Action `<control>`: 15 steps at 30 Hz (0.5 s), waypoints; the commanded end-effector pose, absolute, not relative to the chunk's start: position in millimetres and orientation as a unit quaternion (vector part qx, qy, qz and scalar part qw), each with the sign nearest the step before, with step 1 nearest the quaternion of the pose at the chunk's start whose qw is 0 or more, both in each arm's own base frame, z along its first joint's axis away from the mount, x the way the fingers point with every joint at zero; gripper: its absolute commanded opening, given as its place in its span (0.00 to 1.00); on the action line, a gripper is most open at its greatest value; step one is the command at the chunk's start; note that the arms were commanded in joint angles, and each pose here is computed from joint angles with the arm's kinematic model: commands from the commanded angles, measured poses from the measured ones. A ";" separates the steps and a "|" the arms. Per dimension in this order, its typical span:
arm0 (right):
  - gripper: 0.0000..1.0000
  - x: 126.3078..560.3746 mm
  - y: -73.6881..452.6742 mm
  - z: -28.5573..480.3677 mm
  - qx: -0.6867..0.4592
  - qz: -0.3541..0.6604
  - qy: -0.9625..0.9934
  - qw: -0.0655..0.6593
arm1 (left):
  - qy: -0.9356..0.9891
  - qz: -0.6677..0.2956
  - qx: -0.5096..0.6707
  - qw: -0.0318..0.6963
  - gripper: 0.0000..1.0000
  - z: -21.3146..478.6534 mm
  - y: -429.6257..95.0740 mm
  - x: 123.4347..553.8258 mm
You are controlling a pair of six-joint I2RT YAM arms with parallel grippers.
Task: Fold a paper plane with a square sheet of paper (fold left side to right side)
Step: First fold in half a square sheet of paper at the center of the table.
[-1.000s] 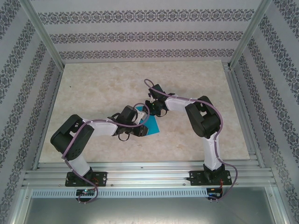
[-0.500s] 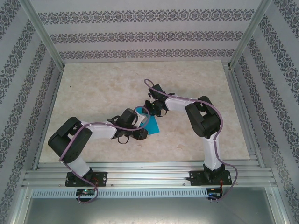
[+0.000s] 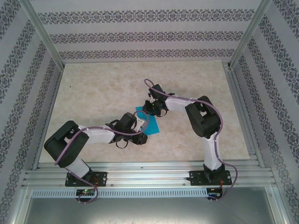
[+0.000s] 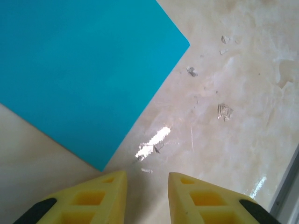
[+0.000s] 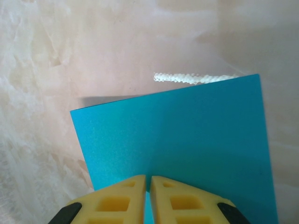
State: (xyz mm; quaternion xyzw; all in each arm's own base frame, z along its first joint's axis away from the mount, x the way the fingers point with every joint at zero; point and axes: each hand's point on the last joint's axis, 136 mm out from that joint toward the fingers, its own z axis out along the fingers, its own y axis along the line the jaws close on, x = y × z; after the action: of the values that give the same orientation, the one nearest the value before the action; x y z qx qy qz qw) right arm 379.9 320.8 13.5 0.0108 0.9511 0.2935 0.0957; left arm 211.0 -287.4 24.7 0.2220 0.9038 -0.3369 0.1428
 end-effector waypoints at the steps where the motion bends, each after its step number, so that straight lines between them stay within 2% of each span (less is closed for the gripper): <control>1: 0.16 369.2 303.5 -2.4 0.017 0.260 0.962 0.081 | 0.903 -0.357 0.212 0.114 0.32 36.7 -286.8 192.6; 3: 0.18 375.8 306.8 19.8 0.005 0.272 0.957 0.103 | 0.894 -0.376 0.197 0.142 0.34 61.7 -287.8 207.5; 8: 0.33 384.7 301.7 82.9 -0.019 0.278 0.947 0.160 | 0.875 -0.408 0.150 0.212 0.41 121.3 -274.8 252.3; 11: 0.40 379.0 284.9 99.5 -0.025 0.260 0.949 0.175 | 0.879 -0.408 0.107 0.221 0.40 129.6 -261.6 280.9; 15: 0.48 365.4 262.6 93.3 -0.029 0.246 0.954 0.171 | 0.882 -0.417 0.061 0.211 0.38 121.6 -254.4 315.5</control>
State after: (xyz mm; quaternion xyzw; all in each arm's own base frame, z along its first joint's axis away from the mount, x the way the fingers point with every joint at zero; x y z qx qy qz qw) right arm 379.2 287.3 113.0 -0.0224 0.9398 0.2850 0.1870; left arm 302.6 -256.4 131.4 0.0953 0.8764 -0.4066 0.2397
